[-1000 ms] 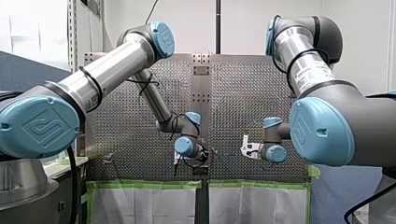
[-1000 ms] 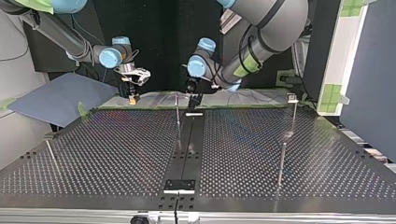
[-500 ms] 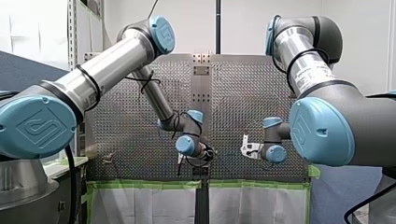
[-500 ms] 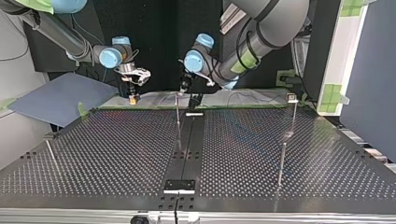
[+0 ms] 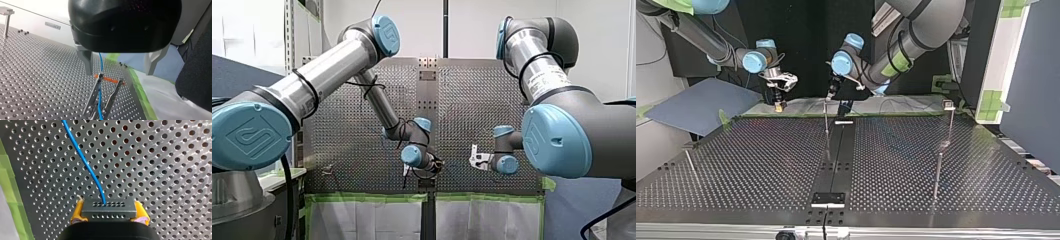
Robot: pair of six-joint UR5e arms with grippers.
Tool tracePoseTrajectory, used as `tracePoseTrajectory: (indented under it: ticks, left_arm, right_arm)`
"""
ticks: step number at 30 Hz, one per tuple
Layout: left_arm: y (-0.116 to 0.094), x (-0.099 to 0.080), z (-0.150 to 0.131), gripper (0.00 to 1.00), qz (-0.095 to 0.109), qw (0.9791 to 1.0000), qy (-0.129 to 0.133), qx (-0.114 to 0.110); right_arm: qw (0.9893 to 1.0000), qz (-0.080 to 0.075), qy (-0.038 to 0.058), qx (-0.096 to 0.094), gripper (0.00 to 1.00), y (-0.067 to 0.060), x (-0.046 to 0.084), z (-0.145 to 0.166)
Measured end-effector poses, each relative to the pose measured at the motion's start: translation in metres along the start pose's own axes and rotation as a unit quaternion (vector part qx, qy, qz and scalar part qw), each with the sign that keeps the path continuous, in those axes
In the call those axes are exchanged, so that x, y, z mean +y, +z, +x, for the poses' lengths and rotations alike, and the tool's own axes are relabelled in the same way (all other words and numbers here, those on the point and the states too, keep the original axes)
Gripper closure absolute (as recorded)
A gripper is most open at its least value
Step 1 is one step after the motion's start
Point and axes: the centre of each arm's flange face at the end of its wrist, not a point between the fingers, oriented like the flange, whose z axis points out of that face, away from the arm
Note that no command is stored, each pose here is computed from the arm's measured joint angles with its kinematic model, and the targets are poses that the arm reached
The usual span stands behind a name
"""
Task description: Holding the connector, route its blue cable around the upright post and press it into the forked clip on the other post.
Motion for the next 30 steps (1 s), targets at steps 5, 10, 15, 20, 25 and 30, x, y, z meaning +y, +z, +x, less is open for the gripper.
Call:
tracePoseTrajectory:
  ticks: [5,10,15,20,25,30]
  left_arm:
    - [0.000,0.000,0.001,0.00,-0.001,1.0000,0.000,0.001]
    - [-0.001,-0.001,0.001,0.00,0.000,1.0000,-0.005,0.001]
    - [-0.001,-0.001,0.001,0.00,0.001,1.0000,-0.009,0.001]
    - [-0.002,-0.003,0.002,0.00,0.000,1.0000,-0.008,0.002]
    - [-0.010,-0.004,0.000,0.00,-0.003,1.0000,-0.007,-0.001]
    - [-0.023,-0.007,-0.012,0.00,-0.011,0.9997,-0.008,-0.022]
  right_arm:
    - [1.0000,0.000,0.0016,0.000,1.00,0.000,0.000,0.000]
    - [1.0000,0.001,0.0024,-0.001,1.00,0.000,-0.001,0.000]
    - [1.0000,0.001,0.0034,-0.001,1.00,0.000,-0.001,0.000]
    - [1.0000,0.001,0.0036,-0.001,1.00,0.000,-0.001,0.000]
    - [1.0000,0.002,0.0037,-0.001,1.00,0.000,-0.001,-0.001]
    - [1.0000,0.004,0.0037,-0.002,1.00,0.000,-0.002,-0.001]
